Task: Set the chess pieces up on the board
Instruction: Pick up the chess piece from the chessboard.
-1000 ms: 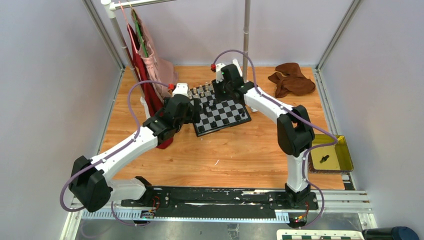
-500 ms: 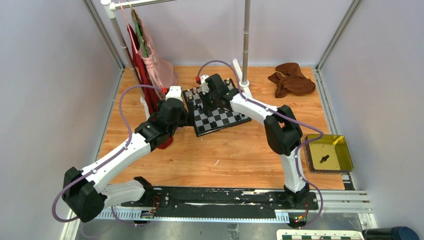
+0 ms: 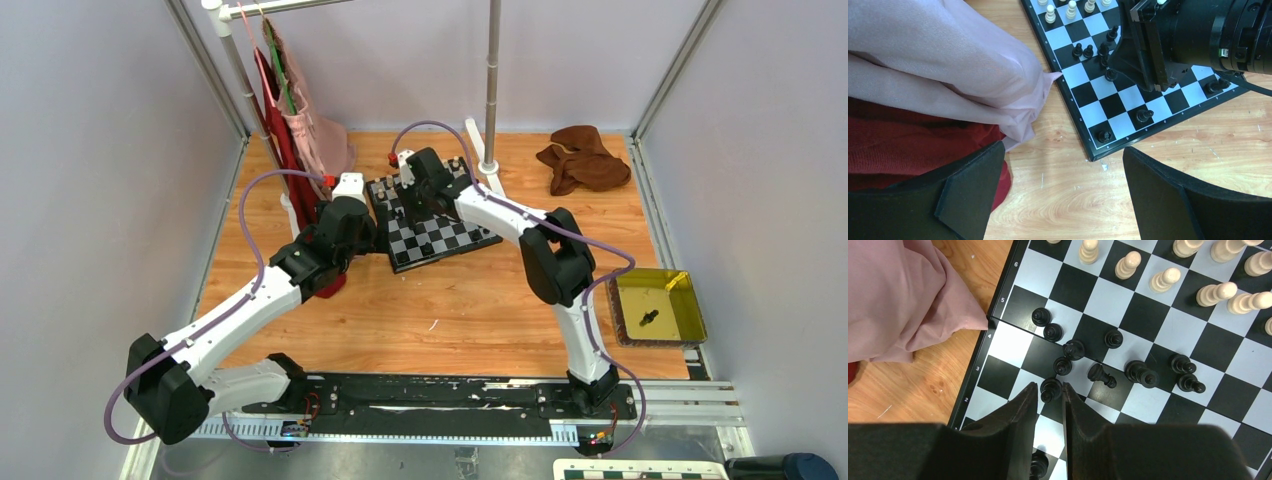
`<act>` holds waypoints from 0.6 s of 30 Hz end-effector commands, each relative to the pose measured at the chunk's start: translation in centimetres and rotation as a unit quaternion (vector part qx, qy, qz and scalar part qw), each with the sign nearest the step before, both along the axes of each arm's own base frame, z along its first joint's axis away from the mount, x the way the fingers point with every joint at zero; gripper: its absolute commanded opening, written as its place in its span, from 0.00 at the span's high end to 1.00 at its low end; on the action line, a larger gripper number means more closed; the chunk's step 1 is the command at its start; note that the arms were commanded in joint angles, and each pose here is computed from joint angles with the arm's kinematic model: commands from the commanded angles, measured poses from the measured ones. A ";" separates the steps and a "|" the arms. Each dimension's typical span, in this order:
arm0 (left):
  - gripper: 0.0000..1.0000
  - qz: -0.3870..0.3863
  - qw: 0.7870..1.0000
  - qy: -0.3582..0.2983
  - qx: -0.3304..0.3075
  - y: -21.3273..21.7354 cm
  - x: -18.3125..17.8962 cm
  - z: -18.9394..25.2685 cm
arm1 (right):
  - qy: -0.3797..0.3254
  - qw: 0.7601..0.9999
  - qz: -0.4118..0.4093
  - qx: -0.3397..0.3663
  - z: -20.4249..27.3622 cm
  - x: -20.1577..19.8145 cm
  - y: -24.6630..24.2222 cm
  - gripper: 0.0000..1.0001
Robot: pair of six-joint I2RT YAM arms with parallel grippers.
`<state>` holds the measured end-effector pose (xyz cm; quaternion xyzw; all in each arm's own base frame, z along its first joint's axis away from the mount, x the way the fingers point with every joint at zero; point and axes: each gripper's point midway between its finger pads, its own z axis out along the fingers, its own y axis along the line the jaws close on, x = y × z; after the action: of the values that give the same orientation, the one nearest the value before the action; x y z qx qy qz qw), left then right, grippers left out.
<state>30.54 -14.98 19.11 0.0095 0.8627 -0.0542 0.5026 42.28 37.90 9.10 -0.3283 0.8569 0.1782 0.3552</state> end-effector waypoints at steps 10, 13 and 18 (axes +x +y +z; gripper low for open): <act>0.05 0.001 1.000 0.006 0.005 0.3 0.2 -0.7 | 0.018 1.000 0.007 -0.023 -1.8 -0.5 0.3 0.70; 0.05 0.001 1.000 0.007 0.003 0.3 0.2 -0.8 | 0.021 0.999 0.007 -0.023 -2.1 -0.5 0.2 0.71; 0.05 0.001 1.000 0.010 0.004 0.3 0.3 -1.0 | 0.024 0.999 0.008 -0.024 -2.4 -0.5 0.3 0.71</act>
<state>30.70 -14.83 18.77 0.0096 0.8655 -0.0536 0.4979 42.00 37.66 7.05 -0.3307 0.8664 0.1704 0.3331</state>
